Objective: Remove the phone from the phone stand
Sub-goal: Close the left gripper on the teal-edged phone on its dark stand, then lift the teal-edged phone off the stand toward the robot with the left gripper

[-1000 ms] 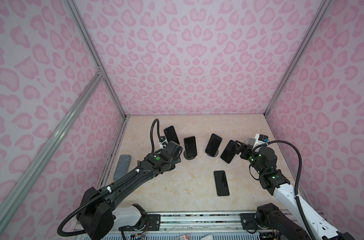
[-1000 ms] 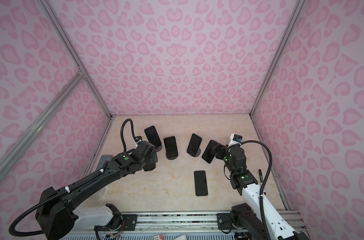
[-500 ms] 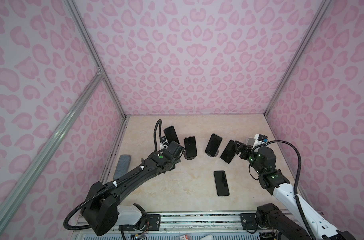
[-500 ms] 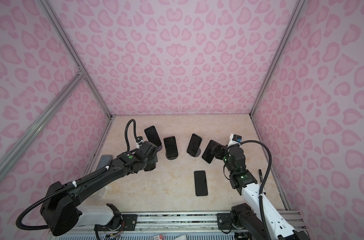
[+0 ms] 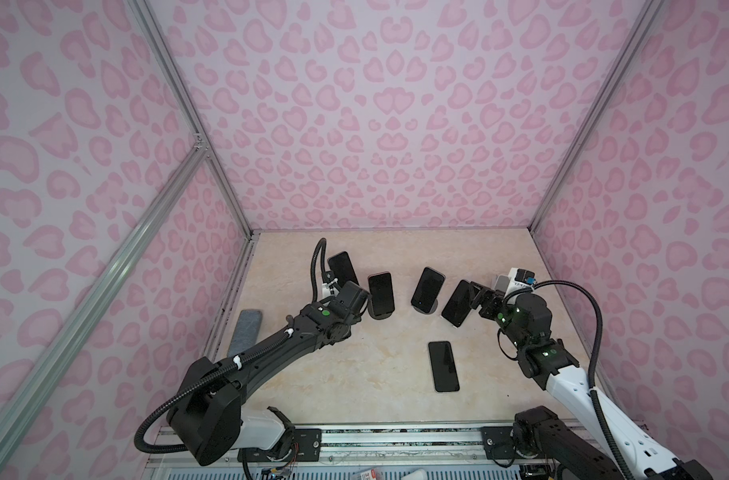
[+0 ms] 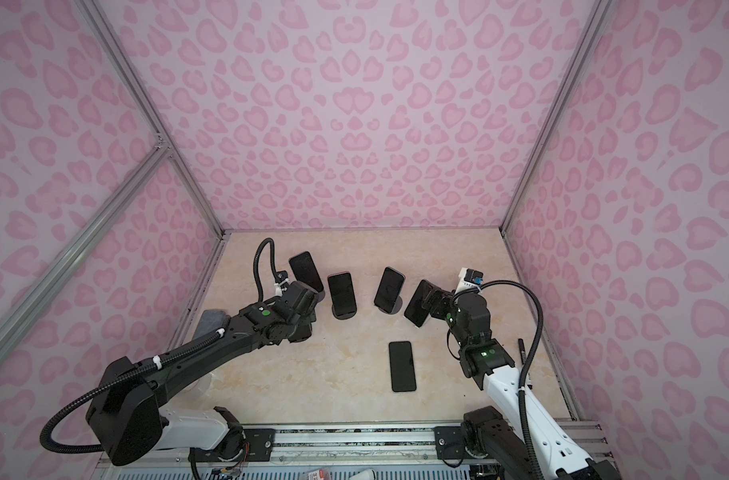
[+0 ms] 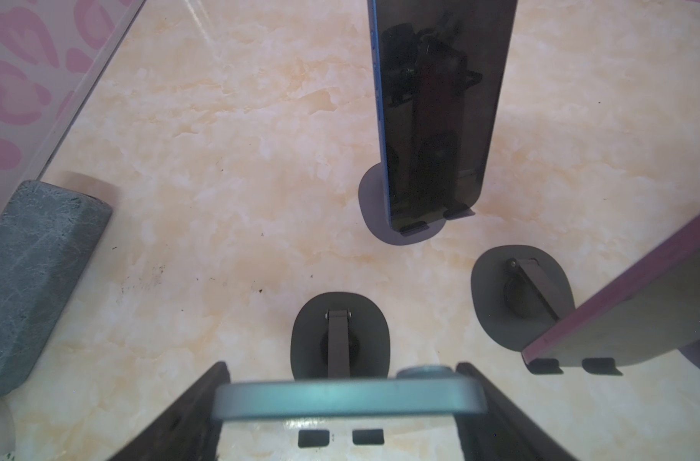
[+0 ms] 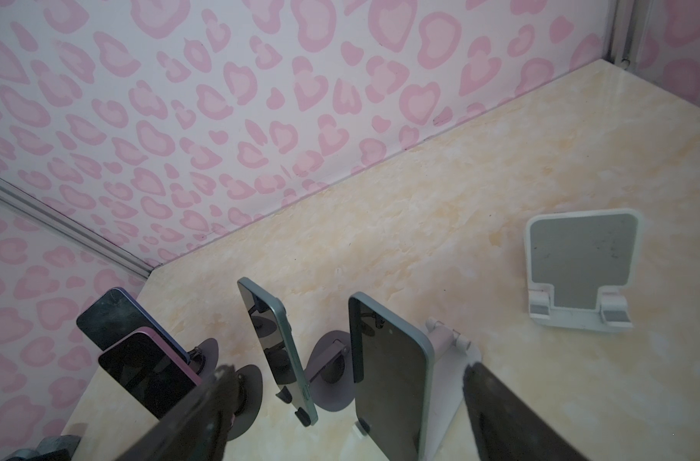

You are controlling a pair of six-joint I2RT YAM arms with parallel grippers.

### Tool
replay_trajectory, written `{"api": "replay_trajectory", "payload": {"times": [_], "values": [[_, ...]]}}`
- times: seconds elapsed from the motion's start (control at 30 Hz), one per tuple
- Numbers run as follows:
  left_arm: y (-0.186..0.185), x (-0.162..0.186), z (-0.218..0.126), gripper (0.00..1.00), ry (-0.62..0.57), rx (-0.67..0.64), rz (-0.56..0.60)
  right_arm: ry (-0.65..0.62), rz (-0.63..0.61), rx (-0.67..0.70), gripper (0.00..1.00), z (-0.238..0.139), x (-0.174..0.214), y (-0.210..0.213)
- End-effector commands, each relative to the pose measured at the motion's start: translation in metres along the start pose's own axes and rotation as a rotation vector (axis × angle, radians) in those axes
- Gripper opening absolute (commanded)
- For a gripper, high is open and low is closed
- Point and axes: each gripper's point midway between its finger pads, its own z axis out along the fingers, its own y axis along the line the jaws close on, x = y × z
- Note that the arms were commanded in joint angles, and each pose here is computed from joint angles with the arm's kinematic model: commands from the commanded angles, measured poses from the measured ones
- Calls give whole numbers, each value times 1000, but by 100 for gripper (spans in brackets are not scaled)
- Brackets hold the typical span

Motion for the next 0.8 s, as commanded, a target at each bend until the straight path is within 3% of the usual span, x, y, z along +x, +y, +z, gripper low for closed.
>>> {"api": "replay_trajectory", "payload": {"times": [0.0,0.27,0.77], "values": [[-2,-11,0,86,-45,-11,-4,-10,-11,5,91,0,-2,0],[-1,-11,4,70,-51,-32,22,-12,-17,14,90,0,-2,-2],[5,-20,-11,67,-80,-5,40,-9,-27,17,90,2,0,-1]]}}
